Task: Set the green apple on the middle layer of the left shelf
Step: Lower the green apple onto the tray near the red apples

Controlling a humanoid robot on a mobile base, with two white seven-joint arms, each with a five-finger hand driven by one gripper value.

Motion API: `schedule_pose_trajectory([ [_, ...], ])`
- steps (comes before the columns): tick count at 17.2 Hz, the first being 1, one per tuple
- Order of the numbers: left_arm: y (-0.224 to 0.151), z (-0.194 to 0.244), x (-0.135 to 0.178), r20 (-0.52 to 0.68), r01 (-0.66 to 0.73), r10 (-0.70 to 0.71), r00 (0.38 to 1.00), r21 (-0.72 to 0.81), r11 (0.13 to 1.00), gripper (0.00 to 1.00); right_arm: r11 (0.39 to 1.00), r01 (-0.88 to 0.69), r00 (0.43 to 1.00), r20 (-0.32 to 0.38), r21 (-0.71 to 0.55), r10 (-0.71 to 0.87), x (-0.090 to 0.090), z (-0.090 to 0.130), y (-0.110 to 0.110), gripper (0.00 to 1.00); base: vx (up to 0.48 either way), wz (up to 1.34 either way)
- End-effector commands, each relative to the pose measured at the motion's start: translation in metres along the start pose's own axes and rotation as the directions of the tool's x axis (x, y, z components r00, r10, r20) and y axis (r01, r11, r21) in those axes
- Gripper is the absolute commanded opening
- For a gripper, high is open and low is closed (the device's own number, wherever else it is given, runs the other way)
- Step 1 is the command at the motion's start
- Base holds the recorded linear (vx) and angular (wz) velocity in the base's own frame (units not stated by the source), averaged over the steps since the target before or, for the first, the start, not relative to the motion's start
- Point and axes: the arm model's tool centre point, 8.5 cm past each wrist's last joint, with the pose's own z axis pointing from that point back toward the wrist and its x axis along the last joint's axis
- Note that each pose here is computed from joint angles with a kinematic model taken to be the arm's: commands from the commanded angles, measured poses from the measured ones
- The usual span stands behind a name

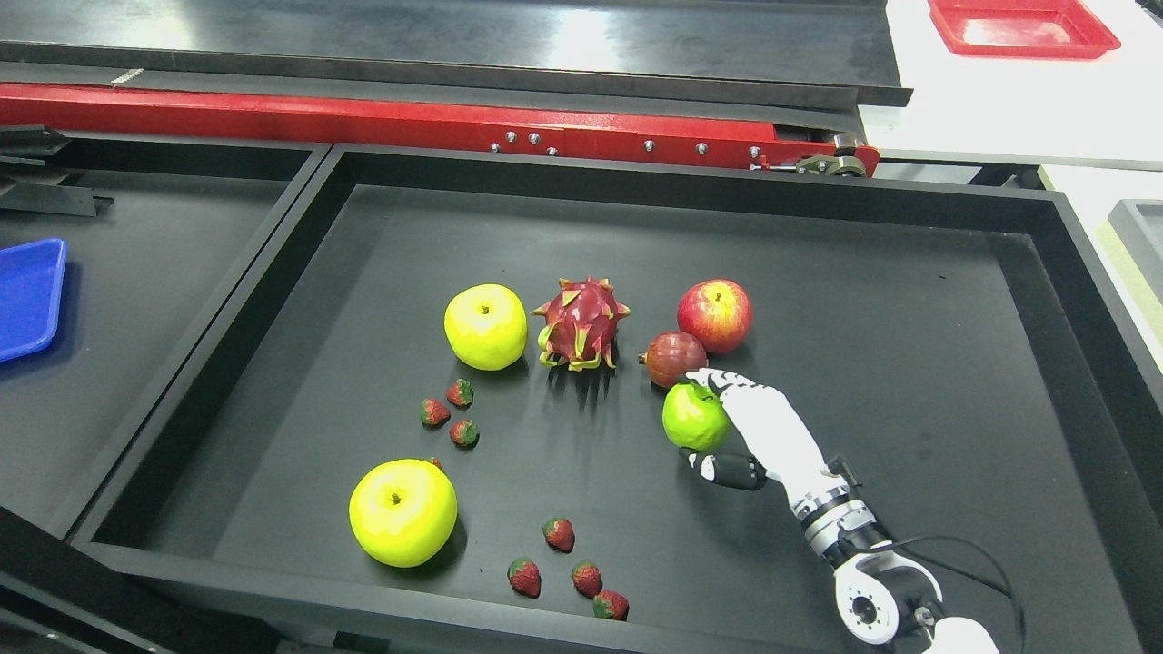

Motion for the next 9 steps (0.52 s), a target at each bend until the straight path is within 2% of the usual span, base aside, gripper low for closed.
schedule_pose_trajectory([
  [1, 0.011, 0.002, 0.0, 0.001, 0.001, -0.001, 1.0, 0.018, 1.0, 1.0, 0.999, 0.034, 0.997, 0.064, 0.036, -0.037, 0.025, -0.006, 0.014, 1.0, 0.013, 0.0],
  [3, 0.011, 0.002, 0.0, -0.001, 0.001, -0.001, 1.0, 0.017, 1.0, 1.0, 0.993, 0.114, 0.991, 0.076, 0.013, -0.115, 0.027, -0.003, 0.008, 1.0, 0.007, 0.0],
  [5, 0.011, 0.002, 0.0, -0.001, 0.001, -0.001, 1.0, 0.017, 1.0, 1.0, 0.984, 0.175, 0.983, 0.064, -0.011, -0.174, 0.02, 0.0, 0.001, 1.0, 0.0, 0.0],
  [7, 0.011, 0.002, 0.0, 0.001, 0.001, -0.001, 1.0, 0.017, 1.0, 1.0, 0.977, 0.198, 0.98, 0.041, -0.075, -0.195, 0.007, 0.003, -0.018, 1.0, 0.0, 0.0],
  [8, 0.011, 0.002, 0.0, -0.001, 0.001, -0.001, 1.0, 0.017, 1.0, 1.0, 0.963, 0.234, 0.972, 0.028, -0.135, -0.232, -0.004, 0.008, -0.034, 1.0, 0.0, 0.0],
  [9, 0.011, 0.002, 0.0, -0.001, 0.001, -0.001, 1.0, 0.018, 1.0, 1.0, 0.926, 0.315, 0.948, 0.027, -0.206, -0.317, -0.017, 0.014, -0.049, 1.0, 0.0, 0.0],
])
